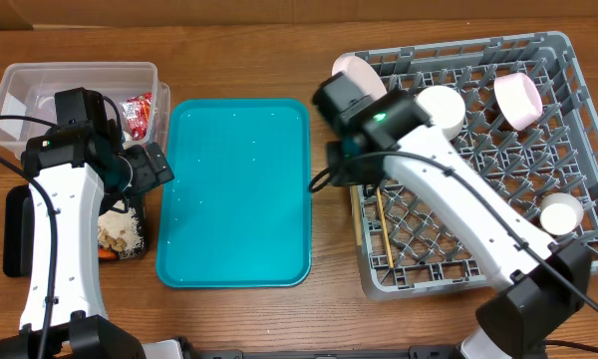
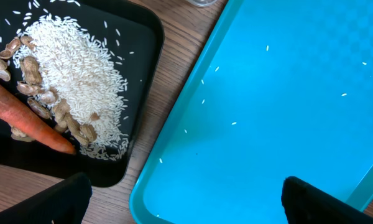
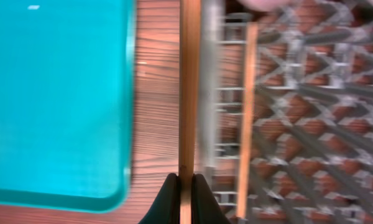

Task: Sort waste into correct bins and load items into the dishwasher
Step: 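Place the second chopstick in the rack's left side with right gripper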

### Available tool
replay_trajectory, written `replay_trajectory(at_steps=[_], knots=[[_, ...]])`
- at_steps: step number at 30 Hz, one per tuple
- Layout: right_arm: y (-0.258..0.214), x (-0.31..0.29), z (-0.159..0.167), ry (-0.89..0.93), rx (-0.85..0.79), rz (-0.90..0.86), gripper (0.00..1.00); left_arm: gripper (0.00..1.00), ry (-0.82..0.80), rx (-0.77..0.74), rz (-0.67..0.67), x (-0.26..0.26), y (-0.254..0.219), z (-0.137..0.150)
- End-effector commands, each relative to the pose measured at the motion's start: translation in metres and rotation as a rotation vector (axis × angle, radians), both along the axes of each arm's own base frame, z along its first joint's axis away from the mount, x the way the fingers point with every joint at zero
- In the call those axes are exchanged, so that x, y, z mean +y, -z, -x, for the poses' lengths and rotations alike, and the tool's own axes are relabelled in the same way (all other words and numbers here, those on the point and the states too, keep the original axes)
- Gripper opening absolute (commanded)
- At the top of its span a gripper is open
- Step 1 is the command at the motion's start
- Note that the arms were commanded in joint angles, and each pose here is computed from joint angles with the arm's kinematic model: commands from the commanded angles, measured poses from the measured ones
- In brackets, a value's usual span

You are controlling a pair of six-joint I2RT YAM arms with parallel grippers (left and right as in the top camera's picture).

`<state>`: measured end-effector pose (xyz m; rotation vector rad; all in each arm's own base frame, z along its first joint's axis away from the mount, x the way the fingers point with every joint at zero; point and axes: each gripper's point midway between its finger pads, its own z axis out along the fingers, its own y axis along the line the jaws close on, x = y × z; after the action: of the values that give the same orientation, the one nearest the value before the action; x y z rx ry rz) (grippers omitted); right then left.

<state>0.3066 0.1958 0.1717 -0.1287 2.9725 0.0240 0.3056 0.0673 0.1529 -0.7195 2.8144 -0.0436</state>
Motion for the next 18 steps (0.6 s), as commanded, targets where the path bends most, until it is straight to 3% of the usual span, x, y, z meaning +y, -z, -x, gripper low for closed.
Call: replay_trajectory(at_steps=[1, 18], knots=[[0.022, -0.022, -0.001, -0.035, 0.054, 0.081, 0.04, 1.00, 0.015, 0.005, -0.009, 0.001, 0.001, -0.001], [0.076, -0.042, 0.012, -0.054, 0.111, 0.156, 0.05, 1.00, 0.015, 0.005, -0.009, 0.001, 0.001, -0.001]])
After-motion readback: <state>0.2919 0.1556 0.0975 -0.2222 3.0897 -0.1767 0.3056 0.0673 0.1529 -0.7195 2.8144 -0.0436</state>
